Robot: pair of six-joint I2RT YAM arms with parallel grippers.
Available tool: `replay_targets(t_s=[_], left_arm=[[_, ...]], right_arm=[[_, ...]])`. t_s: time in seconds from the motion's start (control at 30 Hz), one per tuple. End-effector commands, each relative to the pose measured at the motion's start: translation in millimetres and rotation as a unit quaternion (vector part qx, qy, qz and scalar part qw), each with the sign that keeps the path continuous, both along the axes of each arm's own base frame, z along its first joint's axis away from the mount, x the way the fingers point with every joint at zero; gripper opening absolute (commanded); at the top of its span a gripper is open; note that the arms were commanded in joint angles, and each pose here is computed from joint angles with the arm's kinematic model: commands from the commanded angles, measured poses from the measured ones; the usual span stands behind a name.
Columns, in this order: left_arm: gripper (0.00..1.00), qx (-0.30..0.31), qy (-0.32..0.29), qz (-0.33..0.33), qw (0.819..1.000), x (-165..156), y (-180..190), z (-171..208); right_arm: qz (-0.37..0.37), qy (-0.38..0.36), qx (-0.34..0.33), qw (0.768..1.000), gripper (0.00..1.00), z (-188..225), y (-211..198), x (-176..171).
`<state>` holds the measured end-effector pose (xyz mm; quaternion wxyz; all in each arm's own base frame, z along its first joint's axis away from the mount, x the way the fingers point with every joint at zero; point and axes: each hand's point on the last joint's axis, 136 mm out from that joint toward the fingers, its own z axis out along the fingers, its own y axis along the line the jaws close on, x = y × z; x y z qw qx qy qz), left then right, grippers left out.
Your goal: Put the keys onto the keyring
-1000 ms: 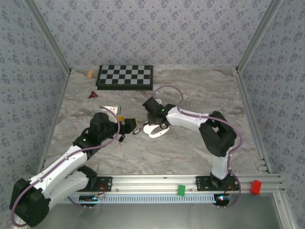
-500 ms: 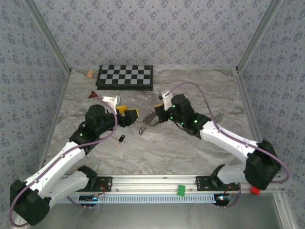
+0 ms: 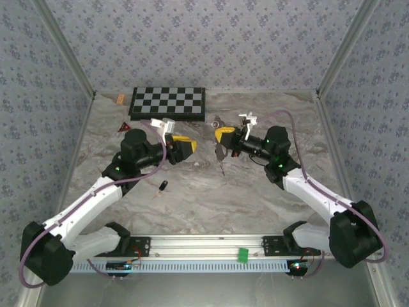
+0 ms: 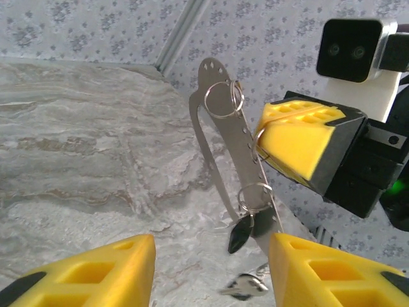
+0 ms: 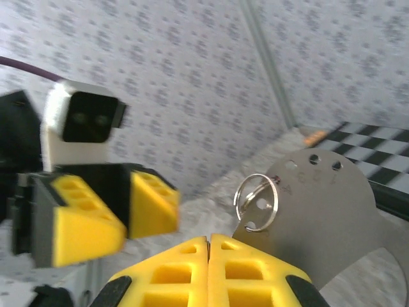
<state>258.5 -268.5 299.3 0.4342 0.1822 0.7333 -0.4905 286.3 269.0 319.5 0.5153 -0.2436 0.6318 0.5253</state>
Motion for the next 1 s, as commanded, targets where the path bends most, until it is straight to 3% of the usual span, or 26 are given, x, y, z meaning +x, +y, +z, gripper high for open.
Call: replay_targets(t_s=[0.0,0.2,0.77,0.97], left_arm=[[0.46,-0.039,-0.057,-0.045,0.997,-13,-16,45],[0.41,-0.039,-0.069,-0.061,0.995,-21,-28,50],[0.3,-0.053,-0.081,-0.047,0.994,-19,-25,59],[0.12,-0.055,-0.086,-0.041,0.994,-18,-23,62]], right_arm=[[0.079,-0.018,0.061,0.995,0.0,33,9,-23],[0.109,-0.002,0.091,0.99,0.0,39,17,-28],[0.134,0.015,0.093,0.986,0.0,33,34,-38],[0.148,0.018,0.091,0.985,0.0,31,38,-42]])
